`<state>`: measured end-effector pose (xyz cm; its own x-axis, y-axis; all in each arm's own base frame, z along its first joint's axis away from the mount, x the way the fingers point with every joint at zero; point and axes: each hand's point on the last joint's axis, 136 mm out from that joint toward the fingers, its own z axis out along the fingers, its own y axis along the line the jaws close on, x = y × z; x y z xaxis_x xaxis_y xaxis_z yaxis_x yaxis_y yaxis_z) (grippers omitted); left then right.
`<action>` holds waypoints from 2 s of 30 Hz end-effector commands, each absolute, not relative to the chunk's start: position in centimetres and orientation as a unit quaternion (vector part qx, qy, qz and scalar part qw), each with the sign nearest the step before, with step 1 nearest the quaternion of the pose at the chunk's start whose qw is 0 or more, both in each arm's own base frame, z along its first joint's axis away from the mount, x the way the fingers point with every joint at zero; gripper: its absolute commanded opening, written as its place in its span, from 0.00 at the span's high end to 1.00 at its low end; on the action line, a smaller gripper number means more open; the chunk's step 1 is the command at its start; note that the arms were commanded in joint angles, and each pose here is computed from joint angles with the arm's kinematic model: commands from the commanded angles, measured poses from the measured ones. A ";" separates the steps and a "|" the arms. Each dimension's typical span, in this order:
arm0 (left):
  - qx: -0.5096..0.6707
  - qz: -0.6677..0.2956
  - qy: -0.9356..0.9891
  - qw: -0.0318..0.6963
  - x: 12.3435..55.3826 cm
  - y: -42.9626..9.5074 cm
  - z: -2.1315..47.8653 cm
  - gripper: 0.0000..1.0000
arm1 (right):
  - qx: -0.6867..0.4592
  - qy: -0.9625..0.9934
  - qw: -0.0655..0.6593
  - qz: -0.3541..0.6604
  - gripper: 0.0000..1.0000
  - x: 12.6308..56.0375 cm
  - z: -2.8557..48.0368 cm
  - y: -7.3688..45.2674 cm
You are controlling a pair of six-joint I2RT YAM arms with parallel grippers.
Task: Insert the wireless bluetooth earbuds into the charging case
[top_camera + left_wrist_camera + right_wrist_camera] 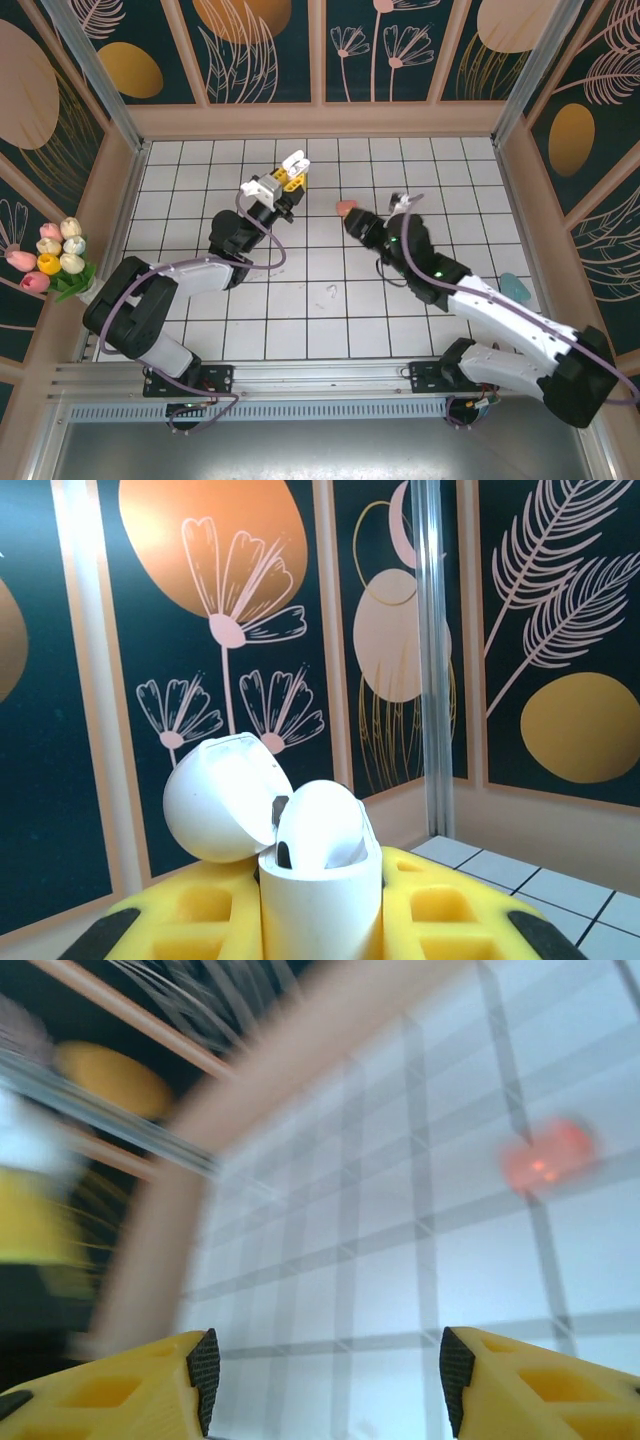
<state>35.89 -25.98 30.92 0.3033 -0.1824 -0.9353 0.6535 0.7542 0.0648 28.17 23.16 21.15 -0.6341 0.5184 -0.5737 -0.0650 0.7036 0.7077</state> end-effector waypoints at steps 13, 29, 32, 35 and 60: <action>0.197 -0.205 0.495 0.821 34.1 -22.2 33.4 1.00 | 0.013 0.960 0.257 0.109 0.38 22.9 6.5 28.5; 0.190 -0.198 0.497 0.823 33.8 -20.7 33.6 1.00 | -0.068 0.971 0.226 0.028 0.40 22.6 2.4 28.7; 0.190 -0.201 0.497 0.823 33.8 -20.8 33.6 1.00 | -0.054 0.974 0.220 0.024 0.42 22.5 1.9 28.6; 0.191 -0.204 0.496 0.822 33.8 -20.8 33.6 1.00 | -0.036 0.976 0.214 0.022 0.44 22.4 1.7 28.6; 0.193 -0.216 0.494 0.819 33.7 -21.1 33.6 1.00 | -0.026 0.977 0.210 0.004 0.54 21.1 1.6 28.3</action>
<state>34.18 -21.52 32.39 0.3846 -0.1345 -0.9132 0.5431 0.8329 0.1060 21.93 29.61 1.63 -0.9063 -0.0409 -0.4206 -0.0626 0.9973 0.0378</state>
